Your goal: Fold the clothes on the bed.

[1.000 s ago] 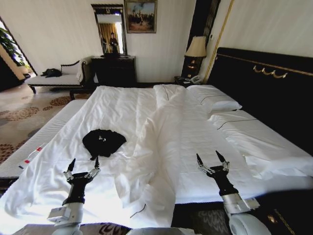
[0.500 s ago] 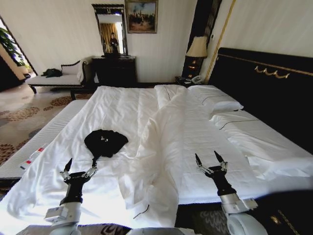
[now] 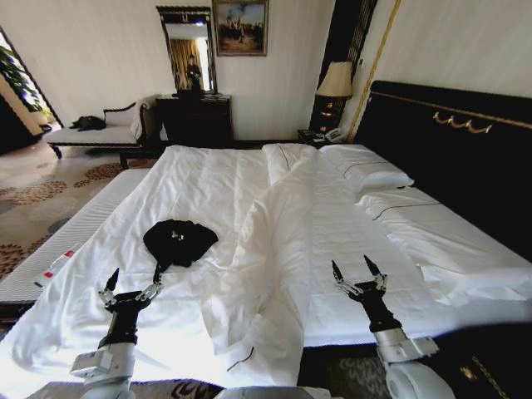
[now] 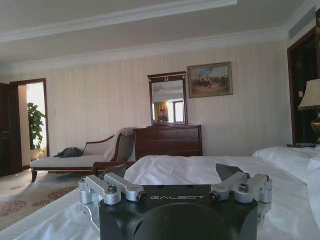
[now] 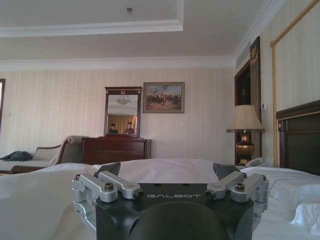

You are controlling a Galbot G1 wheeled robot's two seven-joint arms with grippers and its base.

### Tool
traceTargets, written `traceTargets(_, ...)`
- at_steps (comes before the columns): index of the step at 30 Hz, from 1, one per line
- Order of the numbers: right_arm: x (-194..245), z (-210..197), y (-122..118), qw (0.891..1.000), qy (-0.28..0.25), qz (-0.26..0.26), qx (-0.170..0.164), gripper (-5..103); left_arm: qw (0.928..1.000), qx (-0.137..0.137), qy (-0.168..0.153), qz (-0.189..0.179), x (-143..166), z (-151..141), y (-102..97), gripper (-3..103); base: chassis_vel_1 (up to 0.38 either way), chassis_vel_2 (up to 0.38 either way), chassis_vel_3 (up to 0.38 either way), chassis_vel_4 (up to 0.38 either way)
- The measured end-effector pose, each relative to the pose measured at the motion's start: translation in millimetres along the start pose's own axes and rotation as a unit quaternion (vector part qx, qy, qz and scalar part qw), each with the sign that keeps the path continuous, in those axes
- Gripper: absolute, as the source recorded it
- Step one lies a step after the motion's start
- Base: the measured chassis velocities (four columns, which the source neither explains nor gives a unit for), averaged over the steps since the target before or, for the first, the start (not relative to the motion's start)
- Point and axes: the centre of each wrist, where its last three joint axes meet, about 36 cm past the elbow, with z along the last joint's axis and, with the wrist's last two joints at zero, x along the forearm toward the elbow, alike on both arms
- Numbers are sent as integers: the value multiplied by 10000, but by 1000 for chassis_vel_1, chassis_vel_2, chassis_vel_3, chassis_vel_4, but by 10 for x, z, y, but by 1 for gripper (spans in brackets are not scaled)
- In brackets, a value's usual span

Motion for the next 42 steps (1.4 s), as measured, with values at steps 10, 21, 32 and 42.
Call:
traceTargets(10, -135, 52, 232, 9873, -75, 223, -1571, 100, 9992, 6, -108, -375, -97, -77, 314, 100, 0, 0, 0, 0)
traceTargets(21, -692, -132, 783, 9385, 627, 919, -3268, 100, 9926, -426, -225, -1115, -151, -182, 958, 100, 0, 0, 0, 0)
traceTargets(32, -994, -267, 1639, 9308, 1989, 625, -3004, 100, 9872, -682, -85, -1438, -15, -220, 1158, 100, 0, 0, 0, 0)
traceTargets(42, -1494, -499, 1843, 9372, 2236, -100, -2675, 100, 9842, -883, -66, -1532, 124, -333, 1151, 100, 0, 0, 0, 0)
